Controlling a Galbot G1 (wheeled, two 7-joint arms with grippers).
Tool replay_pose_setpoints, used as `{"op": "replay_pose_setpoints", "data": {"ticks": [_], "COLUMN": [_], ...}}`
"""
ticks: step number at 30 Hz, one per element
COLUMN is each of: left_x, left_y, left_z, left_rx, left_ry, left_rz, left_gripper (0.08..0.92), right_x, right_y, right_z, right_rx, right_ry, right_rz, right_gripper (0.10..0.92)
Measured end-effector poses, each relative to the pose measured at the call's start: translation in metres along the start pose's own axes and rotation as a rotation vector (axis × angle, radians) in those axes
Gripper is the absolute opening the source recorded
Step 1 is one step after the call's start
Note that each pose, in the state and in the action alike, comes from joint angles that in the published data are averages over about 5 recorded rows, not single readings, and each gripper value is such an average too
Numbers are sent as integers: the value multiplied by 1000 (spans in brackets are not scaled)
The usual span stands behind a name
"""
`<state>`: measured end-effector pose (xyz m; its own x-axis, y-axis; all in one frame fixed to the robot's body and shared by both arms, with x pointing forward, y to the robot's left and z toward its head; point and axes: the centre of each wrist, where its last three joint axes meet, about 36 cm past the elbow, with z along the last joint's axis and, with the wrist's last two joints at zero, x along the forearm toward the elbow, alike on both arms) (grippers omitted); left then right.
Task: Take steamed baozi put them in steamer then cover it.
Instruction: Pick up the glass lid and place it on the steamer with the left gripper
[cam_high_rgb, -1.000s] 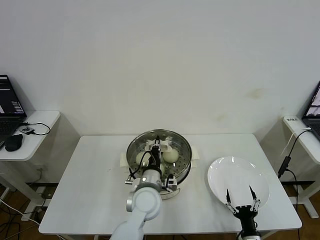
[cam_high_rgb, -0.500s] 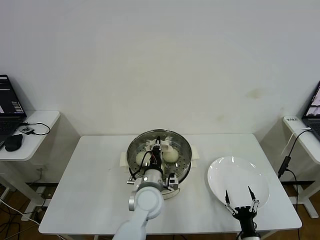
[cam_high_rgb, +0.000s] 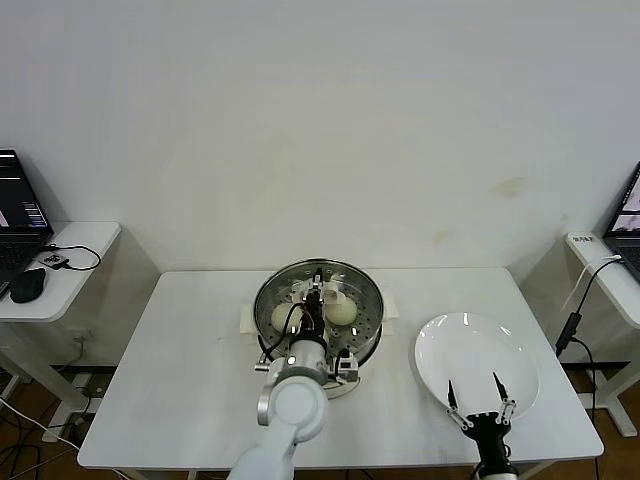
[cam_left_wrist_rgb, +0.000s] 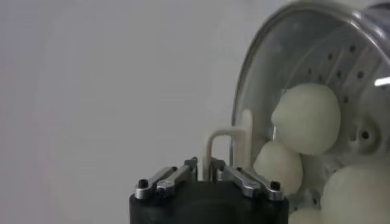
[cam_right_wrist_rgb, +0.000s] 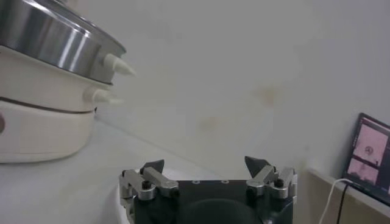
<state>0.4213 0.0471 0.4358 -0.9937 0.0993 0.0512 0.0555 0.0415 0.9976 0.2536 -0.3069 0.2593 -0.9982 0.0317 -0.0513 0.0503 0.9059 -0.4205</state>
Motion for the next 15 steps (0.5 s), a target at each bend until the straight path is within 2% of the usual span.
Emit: {"op": "replay_pose_setpoints", "data": {"ticks": [10,15], "left_x": [21,40], "left_y": [7,15], "left_z": [7,19], "left_rx": [19,44], "left_ry": [-22,-31], "left_rz": [-18,-37], "left_gripper": [671,789], "right_x": [3,4], "right_y": [3,4], "right_z": [0,0], "right_rx": [4,6], "right_ry": [6,8], "right_rz": [-7,-10], "right_gripper": [823,823]}}
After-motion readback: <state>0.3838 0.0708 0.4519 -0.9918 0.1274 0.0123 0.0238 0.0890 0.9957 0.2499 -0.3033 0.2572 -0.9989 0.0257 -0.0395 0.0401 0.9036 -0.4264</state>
